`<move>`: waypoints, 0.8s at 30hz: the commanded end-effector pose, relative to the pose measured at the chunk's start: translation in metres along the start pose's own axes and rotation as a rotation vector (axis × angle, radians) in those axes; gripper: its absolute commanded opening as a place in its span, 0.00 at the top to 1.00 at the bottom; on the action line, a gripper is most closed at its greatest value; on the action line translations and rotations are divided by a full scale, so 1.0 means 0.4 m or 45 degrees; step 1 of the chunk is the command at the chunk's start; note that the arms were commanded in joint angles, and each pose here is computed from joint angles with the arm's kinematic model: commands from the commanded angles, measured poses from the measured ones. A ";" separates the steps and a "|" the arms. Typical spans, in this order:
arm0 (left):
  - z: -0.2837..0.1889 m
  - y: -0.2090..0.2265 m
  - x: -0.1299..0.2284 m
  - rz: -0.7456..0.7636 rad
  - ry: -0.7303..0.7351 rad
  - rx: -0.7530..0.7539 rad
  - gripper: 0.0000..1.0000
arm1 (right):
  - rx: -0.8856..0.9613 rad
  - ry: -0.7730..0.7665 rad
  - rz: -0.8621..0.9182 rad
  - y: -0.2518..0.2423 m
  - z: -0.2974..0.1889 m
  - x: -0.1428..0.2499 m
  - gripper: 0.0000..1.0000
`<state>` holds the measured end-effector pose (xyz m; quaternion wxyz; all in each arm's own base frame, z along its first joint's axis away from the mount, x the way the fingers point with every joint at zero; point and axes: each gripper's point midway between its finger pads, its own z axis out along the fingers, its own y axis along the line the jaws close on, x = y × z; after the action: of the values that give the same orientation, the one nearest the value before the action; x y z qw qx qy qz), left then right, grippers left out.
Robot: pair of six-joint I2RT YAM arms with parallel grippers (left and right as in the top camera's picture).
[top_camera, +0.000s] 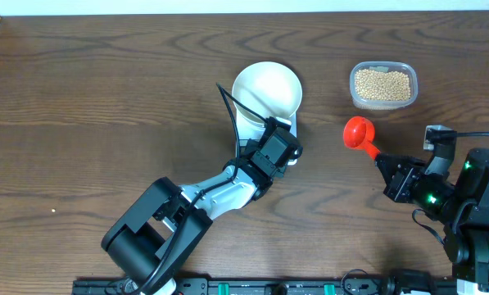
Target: Scoop item into bowl and weigh 50g on scale
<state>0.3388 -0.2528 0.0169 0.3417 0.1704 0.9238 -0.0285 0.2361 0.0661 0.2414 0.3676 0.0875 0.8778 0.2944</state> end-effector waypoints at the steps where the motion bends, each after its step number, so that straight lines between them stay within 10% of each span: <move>1: 0.027 -0.009 0.071 0.046 0.116 0.023 0.92 | -0.013 -0.031 -0.031 0.013 -0.013 -0.019 0.99; 24: 0.040 -0.022 0.091 0.067 0.132 0.024 0.92 | -0.010 -0.022 -0.025 0.012 -0.013 -0.014 0.99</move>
<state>0.3380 -0.2586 0.0156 0.3427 0.1756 0.9224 -0.0289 0.2356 0.0662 0.2409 0.3662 0.0880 0.8783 0.2944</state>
